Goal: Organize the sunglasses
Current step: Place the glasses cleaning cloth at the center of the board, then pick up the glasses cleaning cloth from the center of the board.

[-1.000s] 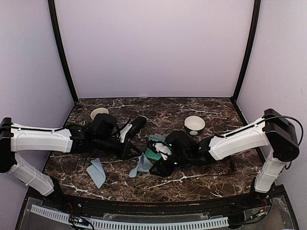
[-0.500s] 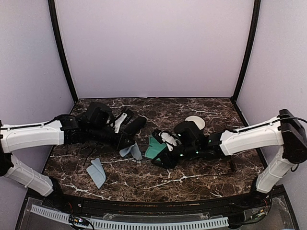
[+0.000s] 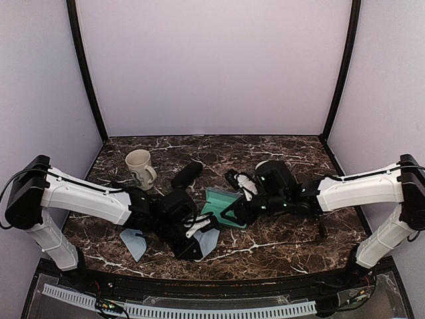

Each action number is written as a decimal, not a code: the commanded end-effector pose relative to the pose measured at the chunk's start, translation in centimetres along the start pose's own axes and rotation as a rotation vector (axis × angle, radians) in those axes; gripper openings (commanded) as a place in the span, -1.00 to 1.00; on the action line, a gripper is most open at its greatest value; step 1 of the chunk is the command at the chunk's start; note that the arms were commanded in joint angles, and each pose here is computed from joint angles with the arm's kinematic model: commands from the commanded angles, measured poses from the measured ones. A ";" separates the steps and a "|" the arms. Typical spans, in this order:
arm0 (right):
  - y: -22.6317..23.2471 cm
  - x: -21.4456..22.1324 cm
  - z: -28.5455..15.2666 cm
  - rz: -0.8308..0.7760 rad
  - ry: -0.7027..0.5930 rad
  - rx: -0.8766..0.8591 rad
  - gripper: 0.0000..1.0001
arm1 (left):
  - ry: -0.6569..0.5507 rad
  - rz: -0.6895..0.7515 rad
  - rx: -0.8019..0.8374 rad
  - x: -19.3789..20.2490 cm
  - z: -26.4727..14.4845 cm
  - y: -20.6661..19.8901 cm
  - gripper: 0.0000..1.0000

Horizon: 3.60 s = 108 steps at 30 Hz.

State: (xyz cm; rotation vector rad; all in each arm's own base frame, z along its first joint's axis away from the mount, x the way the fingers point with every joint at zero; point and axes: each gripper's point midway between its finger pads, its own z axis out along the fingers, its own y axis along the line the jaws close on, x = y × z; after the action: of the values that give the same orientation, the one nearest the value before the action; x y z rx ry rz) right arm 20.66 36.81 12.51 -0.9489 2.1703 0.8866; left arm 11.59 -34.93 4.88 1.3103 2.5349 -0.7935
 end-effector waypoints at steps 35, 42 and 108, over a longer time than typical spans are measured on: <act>1.4 2.2 3.8 -0.016 0.114 -0.069 -0.04 | 0.005 -0.291 -0.345 4.0 -2.5 8.4 -0.34; 1.2 2.6 3.8 -0.012 0.118 -0.065 -0.04 | 0.045 -0.287 -0.353 4.7 -1.4 8.1 -0.38; 2.7 -0.5 15.7 -0.005 0.157 -0.121 -0.13 | -0.107 -0.316 -0.329 6.9 -1.8 8.5 -1.00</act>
State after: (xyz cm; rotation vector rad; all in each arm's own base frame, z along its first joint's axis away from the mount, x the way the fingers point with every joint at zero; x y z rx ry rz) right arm 22.68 49.70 4.71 -1.1082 2.2699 0.9931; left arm 15.40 -26.68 1.63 0.7622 2.6184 -0.4860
